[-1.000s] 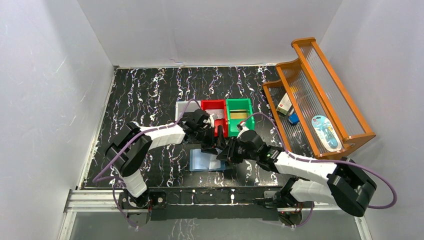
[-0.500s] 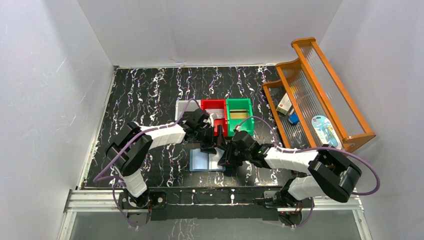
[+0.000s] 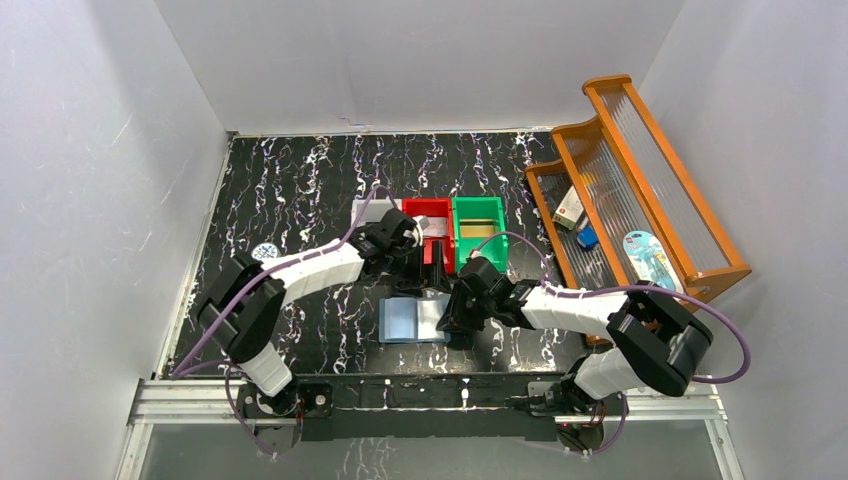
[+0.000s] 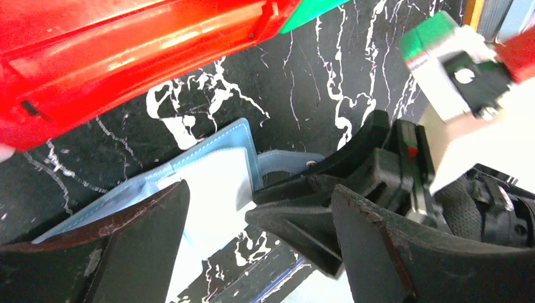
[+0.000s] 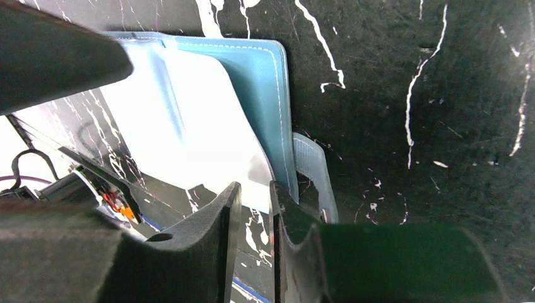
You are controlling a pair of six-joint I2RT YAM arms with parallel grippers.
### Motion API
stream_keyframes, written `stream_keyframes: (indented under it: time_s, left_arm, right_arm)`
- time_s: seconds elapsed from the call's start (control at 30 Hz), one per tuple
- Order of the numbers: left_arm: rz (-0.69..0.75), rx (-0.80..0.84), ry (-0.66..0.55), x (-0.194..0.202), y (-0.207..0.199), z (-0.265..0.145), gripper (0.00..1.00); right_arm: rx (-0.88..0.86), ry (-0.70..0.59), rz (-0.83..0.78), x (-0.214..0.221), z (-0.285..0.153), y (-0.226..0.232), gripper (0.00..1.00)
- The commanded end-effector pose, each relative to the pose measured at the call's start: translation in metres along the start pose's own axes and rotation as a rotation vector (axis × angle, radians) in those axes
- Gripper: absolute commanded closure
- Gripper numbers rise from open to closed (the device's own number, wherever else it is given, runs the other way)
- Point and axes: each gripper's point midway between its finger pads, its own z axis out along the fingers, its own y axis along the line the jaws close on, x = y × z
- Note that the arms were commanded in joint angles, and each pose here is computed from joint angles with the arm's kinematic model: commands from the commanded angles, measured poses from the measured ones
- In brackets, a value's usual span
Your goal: Take the credit cards out of the card holder
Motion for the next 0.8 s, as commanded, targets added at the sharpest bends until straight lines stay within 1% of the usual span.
stream_keyframes:
  time_s: [0.0, 0.27, 0.47, 0.77]
  left_arm:
    - [0.071, 0.013, -0.052, -0.002, -0.019, -0.036, 0.18]
    - [0.049, -0.123, -0.115, 0.016, 0.021, -0.057, 0.15]
    - [0.012, -0.167, -0.058, 0.038, 0.043, -0.053, 0.15]
    - [0.015, -0.23, -0.053, 0.042, 0.056, -0.054, 0.16]
  right_arm:
    - [0.055, -0.019, 0.008, -0.004, 0.004, -0.01, 0.68]
    - [0.058, -0.016, 0.011, -0.004, 0.005, -0.011, 0.68]
    - [0.06, -0.01, 0.011, -0.004, 0.006, -0.011, 0.68]
    - [0.062, -0.011, 0.014, -0.003, 0.005, -0.012, 0.67]
